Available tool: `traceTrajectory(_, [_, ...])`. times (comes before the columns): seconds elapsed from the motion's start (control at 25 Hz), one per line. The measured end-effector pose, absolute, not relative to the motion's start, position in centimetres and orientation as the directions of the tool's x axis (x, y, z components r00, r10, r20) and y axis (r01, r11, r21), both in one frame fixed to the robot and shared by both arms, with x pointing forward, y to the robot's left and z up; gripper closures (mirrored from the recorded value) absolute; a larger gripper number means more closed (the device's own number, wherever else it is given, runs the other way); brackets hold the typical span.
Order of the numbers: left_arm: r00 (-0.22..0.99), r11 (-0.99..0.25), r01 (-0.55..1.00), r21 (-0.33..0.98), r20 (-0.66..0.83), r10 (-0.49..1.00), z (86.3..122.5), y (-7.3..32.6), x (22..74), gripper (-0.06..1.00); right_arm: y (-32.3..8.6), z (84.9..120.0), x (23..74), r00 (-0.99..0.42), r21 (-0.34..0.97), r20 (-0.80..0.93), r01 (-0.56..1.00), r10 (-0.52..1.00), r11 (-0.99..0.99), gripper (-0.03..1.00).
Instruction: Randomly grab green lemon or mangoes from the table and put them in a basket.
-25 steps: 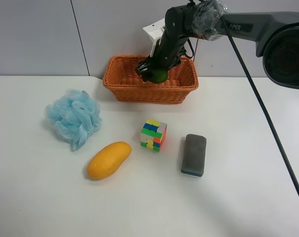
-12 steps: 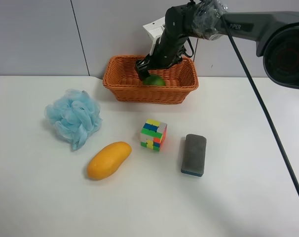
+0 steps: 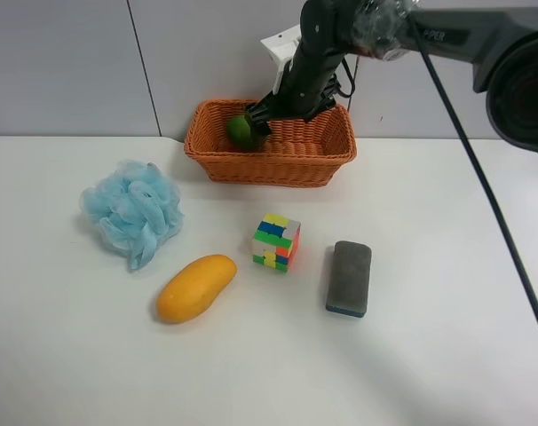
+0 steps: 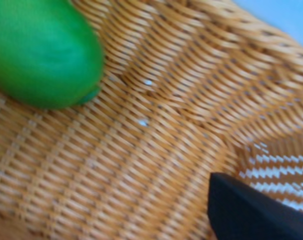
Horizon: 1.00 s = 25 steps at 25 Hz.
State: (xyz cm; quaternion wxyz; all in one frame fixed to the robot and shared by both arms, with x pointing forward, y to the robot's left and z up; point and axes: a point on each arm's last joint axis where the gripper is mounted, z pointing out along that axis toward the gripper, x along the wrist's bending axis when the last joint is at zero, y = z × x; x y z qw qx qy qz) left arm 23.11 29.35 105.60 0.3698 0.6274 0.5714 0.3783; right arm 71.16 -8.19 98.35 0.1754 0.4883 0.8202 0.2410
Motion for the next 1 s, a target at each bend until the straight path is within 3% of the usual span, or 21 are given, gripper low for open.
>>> traceTrajectory(0.4, [0.061, -0.074, 0.437, 0.896, 0.052, 0.997, 105.6, 29.3, 23.1, -0.05, -11.7, 110.0, 65.0, -0.443, 0.459, -0.11, 0.771, 0.89, 0.441, -0.02])
traceTrajectory(0.68, [0.061, -0.074, 0.437, 0.896, 0.052, 0.997, 105.6, 29.3, 23.1, -0.05, -13.8, 117.1, 60.7, -0.397, 0.576, -0.105, 0.723, 0.912, 0.381, -0.02])
traceTrajectory(1.0, [0.061, -0.074, 0.437, 0.896, 0.052, 0.997, 105.6, 29.3, 23.1, -0.05, -19.4, 119.4, 48.7, -0.392, 0.575, -0.101, 0.727, 0.914, 0.375, -0.02])
